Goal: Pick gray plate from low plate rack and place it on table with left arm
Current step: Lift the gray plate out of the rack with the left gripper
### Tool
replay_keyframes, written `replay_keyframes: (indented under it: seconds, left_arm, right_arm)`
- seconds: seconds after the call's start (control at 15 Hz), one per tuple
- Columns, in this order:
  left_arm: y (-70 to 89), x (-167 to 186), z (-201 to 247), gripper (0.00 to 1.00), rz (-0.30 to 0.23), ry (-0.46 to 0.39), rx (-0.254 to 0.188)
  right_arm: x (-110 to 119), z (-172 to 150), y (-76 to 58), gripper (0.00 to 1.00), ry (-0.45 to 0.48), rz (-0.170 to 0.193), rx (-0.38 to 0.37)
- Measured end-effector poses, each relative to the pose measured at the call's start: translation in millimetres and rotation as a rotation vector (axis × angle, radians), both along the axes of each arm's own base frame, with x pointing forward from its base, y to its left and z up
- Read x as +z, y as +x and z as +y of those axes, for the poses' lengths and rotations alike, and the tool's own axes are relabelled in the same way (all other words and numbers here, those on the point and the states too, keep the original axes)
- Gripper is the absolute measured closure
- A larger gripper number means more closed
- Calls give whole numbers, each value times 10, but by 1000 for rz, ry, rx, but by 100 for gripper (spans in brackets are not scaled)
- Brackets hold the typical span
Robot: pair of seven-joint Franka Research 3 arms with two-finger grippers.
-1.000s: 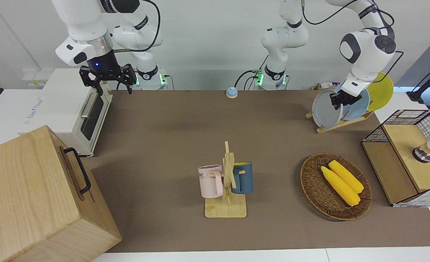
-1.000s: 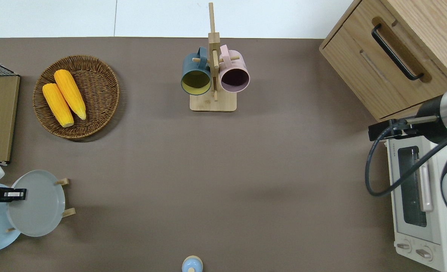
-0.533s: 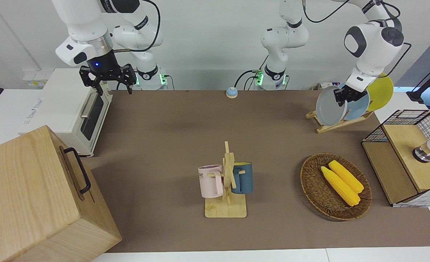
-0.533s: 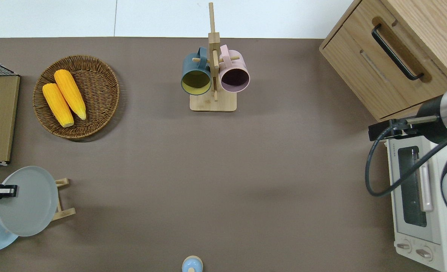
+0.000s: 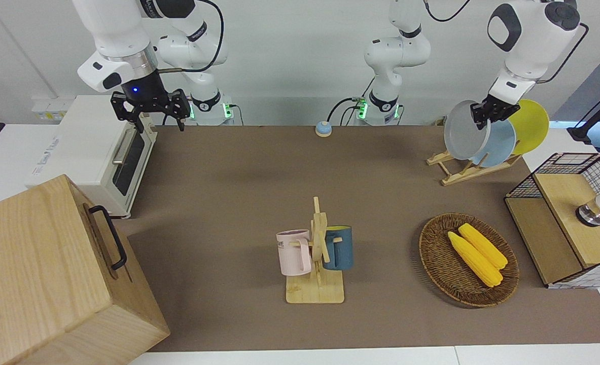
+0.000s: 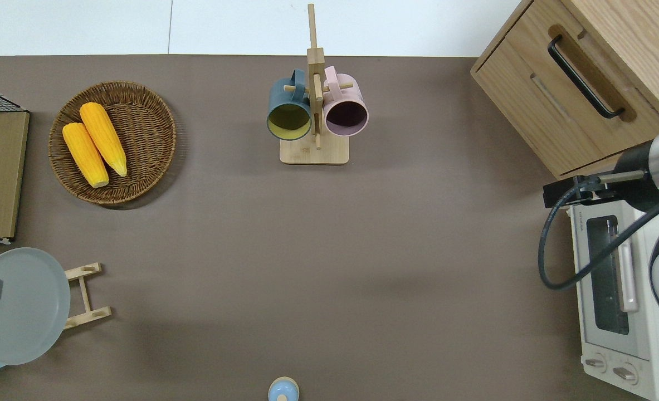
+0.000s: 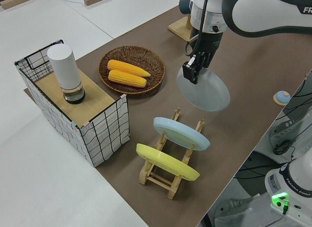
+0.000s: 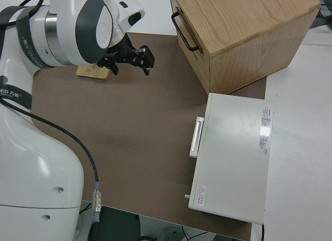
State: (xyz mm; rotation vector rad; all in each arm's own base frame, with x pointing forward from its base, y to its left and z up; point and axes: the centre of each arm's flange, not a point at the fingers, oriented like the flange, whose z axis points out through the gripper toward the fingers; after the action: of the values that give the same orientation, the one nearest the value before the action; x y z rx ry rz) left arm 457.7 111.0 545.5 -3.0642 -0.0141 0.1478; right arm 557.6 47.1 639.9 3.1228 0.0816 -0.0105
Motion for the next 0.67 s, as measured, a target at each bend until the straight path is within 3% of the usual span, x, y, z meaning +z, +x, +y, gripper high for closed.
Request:
replay_keyframes:
  seconds: [0.27,0.67]
  left_arm:
    - [-50,172,-261,91,32,-14,21]
    - [-63,174,-782,91,58,-200,68]
  right_arm:
    - [0,0,0,1,0,0,0]
    - [0,0,0,1,0,0,0]
